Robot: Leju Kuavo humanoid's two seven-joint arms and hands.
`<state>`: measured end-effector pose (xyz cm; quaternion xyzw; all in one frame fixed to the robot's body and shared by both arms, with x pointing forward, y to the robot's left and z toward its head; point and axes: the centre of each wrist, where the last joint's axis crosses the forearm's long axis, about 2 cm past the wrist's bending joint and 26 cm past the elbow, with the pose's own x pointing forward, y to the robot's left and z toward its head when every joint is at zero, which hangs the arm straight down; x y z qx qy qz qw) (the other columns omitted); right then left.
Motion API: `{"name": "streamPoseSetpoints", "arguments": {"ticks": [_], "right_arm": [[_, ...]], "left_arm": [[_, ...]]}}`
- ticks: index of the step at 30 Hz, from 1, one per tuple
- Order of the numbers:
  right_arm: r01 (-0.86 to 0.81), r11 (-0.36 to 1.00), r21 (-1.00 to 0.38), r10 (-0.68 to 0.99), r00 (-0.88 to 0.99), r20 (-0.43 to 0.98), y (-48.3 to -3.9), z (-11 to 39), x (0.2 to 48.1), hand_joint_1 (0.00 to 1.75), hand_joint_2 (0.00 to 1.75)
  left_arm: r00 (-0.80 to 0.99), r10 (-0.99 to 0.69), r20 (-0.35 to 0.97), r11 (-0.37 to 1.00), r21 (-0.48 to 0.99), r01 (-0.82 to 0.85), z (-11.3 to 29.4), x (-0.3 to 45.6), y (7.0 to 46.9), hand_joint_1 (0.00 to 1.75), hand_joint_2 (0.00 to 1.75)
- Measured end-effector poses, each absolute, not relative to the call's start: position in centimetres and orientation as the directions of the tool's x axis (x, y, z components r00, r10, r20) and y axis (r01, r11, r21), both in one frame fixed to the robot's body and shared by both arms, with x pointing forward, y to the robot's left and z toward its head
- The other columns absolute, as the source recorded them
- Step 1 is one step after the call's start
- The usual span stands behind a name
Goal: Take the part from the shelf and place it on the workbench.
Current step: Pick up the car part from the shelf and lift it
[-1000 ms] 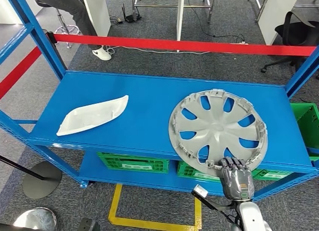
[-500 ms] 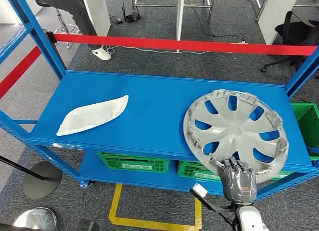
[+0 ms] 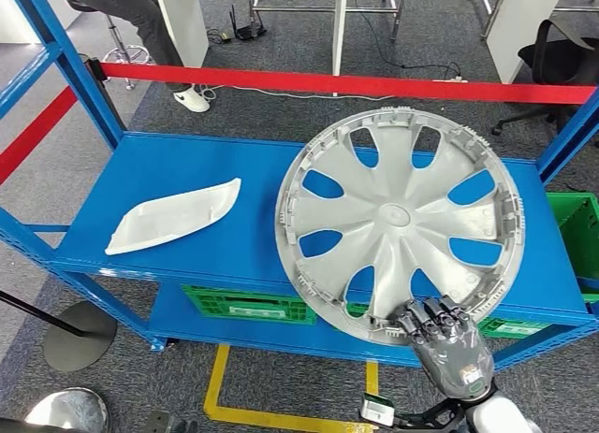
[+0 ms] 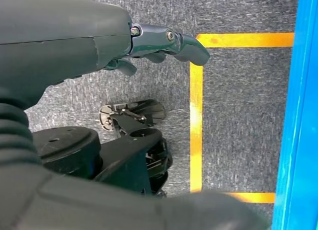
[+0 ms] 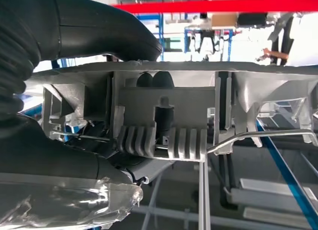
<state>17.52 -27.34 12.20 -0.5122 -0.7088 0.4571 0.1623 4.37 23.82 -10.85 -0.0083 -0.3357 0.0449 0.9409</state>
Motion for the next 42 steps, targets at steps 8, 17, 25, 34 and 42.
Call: {"name": "streamPoseSetpoints", "arguments": {"ticks": [8, 17, 25, 34, 42], "right_arm": [[0.606, 0.065, -0.793, 0.892, -0.391, -0.226, -26.8, 13.3, 16.7, 1.75, 1.75], [0.593, 0.104, -0.799, 0.932, -0.338, -0.129, -25.5, 13.2, 16.1, 1.75, 1.75], [0.581, 0.168, -0.796, 0.938, -0.342, -0.051, -23.5, 13.2, 15.8, 1.75, 1.75], [0.573, 0.182, -0.799, 0.927, -0.372, -0.055, -23.1, 13.1, 15.6, 1.75, 1.75], [0.566, 0.182, -0.804, 0.922, -0.382, -0.061, -23.1, 12.9, 15.5, 1.75, 1.75]], "left_arm": [[0.762, 0.074, 0.643, 0.997, -0.036, -0.067, -10.9, 4.4, 24.0, 0.0, 1.75], [0.755, 0.069, 0.652, 0.998, -0.037, -0.059, -10.9, 4.5, 24.0, 0.0, 1.75], [0.756, 0.044, 0.653, 0.999, -0.016, -0.044, -10.9, 4.6, 24.2, 0.0, 1.75], [0.753, 0.044, 0.656, 0.999, -0.017, -0.043, -10.8, 4.7, 24.1, 0.0, 1.75], [0.753, 0.042, 0.657, 0.999, -0.014, -0.043, -10.8, 4.8, 24.2, 0.0, 1.75]]}}
